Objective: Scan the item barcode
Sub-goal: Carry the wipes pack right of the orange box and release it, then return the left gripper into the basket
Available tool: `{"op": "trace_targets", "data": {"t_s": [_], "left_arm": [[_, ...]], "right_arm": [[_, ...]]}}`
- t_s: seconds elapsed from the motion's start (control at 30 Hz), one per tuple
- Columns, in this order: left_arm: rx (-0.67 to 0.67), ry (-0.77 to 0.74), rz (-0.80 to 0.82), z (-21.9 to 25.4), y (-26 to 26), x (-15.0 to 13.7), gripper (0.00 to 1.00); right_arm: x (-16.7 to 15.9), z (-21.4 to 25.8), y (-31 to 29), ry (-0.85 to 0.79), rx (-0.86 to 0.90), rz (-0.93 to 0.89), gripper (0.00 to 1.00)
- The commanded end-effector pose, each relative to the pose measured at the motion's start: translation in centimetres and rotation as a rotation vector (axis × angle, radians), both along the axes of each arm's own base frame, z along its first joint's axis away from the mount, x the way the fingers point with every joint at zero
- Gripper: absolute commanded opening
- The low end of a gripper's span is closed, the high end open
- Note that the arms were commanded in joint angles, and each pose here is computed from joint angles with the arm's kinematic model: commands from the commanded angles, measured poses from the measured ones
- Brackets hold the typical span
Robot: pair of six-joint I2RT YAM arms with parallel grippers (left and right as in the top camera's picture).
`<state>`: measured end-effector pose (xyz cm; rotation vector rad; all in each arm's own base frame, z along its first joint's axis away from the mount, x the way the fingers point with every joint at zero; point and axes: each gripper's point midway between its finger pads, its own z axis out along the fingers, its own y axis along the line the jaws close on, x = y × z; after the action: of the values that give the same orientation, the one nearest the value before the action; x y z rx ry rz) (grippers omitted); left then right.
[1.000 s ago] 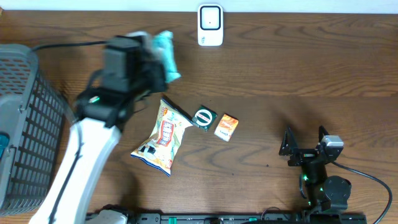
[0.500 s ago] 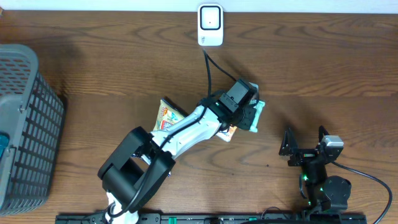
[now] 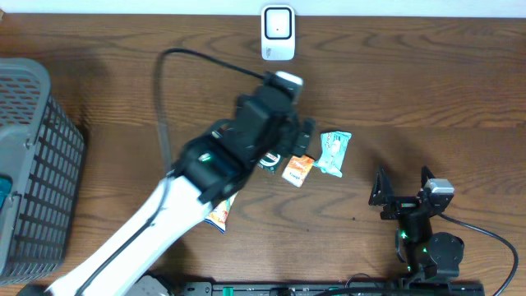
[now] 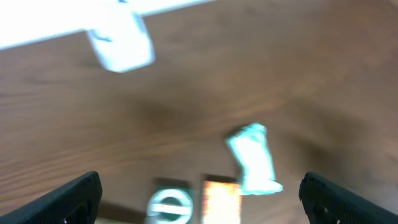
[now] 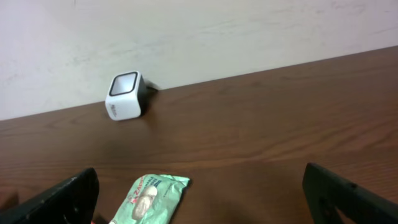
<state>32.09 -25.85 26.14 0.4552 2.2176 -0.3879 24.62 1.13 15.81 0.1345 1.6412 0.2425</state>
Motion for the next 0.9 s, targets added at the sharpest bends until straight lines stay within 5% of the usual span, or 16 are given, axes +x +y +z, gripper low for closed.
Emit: {"op": "trace_targets", "data": {"t_s": [0.0, 0.17, 0.2, 0.3, 0.87], "left_arm": [[0.044, -0.176, 0.241, 5.8, 8.2, 0.9, 1.0], [-0.007, -0.232, 0.574, 9.7, 20.3, -0.8, 1.0], [-0.079, -0.217, 0.75, 10.1, 24.7, -2.3, 1.0], [-0.146, -0.229, 0.931, 10.7, 29.1, -4.1, 1.0], [-0.201, -0.222, 0.996, 10.8, 30.0, -5.5, 1.0]], "right_arm": [[0.0, -0.1, 0.2, 0.002, -0.002, 0.012, 0.99], [0.0, -0.1, 0.2, 0.002, -0.002, 0.012, 0.99], [0.0, -0.1, 0.2, 0.002, -0.002, 0.012, 0.99], [0.0, -0.1, 0.2, 0.002, -0.002, 0.012, 0.99], [0.0, -0.1, 0.2, 0.002, -0.002, 0.012, 0.99]]}}
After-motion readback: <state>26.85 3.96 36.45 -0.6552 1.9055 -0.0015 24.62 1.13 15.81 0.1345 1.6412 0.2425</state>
